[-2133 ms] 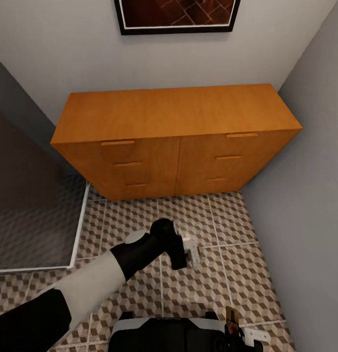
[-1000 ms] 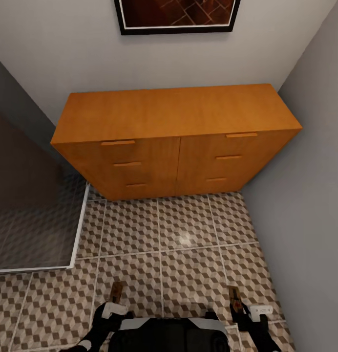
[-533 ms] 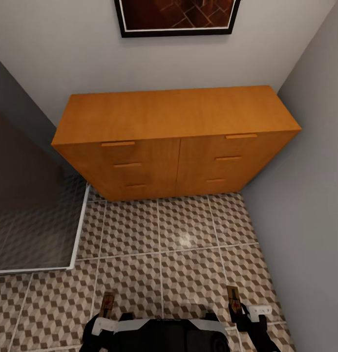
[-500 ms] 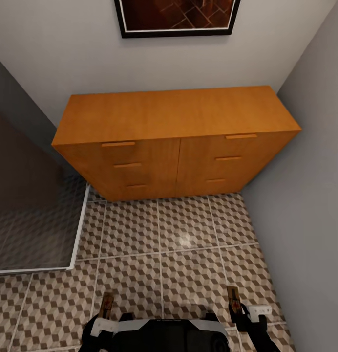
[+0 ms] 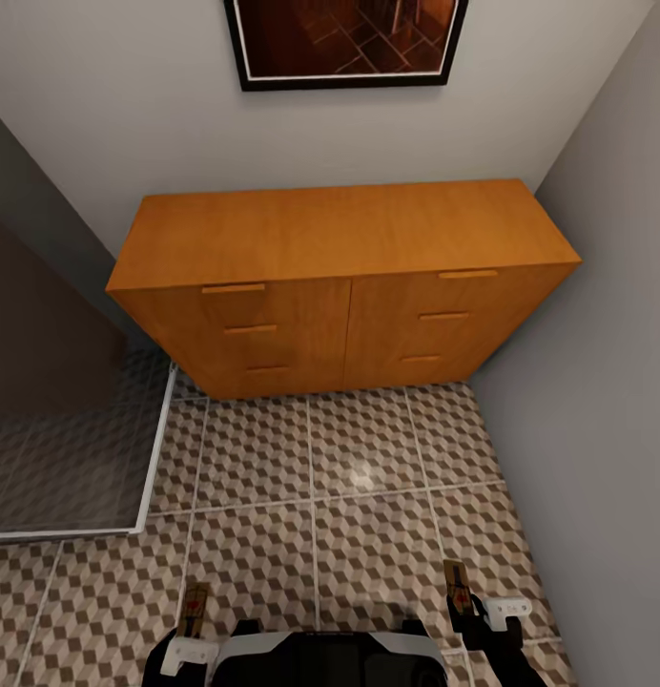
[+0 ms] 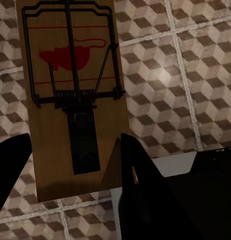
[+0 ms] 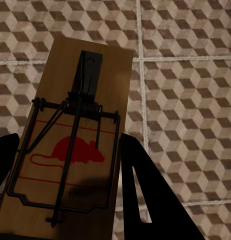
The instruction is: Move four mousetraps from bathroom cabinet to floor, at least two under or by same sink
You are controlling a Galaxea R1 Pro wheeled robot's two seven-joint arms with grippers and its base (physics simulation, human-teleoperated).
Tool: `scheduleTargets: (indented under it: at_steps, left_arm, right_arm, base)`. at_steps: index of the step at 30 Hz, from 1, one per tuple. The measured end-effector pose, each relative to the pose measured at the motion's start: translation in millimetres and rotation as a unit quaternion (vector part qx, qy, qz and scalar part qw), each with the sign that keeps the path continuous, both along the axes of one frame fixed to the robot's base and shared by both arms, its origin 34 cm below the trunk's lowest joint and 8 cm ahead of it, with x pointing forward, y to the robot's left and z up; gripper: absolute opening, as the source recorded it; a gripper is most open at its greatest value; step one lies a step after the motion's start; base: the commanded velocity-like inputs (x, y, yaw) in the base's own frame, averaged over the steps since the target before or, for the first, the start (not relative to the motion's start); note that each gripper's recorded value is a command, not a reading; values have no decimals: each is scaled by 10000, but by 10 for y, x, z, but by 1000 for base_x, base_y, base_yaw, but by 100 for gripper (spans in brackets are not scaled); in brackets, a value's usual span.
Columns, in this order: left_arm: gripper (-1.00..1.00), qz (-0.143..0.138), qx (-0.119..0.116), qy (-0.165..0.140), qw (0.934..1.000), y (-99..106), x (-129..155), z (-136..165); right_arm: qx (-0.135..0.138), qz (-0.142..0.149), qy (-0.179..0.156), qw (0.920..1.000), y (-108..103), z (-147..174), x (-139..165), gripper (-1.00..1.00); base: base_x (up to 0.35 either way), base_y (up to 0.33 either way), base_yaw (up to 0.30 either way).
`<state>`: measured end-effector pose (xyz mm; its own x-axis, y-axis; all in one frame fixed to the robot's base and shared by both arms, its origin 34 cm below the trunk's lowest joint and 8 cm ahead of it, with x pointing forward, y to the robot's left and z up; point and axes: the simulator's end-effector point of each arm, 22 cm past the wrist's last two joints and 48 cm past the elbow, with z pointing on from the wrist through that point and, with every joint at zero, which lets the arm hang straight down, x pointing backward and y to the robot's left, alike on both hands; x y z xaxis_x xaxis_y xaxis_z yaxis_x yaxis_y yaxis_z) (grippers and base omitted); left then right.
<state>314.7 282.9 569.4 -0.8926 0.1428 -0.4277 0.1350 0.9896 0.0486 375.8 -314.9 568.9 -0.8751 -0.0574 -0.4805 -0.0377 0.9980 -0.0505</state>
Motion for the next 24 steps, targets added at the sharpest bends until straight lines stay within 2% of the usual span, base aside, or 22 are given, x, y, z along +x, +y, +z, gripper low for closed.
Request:
scheduleTargets:
  at_steps: [6, 24]
  left_arm:
    - [-100, 80, 19, -47, 10000, 14, 37, 21]
    - [-100, 96, 19, -153, 9998, 8, 133, 78]
  right_arm:
    - [1, -2, -37, 10000, 2, 24, 33, -100]
    - [3, -4, -178, 9998, 5, 103, 156, -100]
  base:
    - [0, 0, 0]
    - [0, 0, 0]
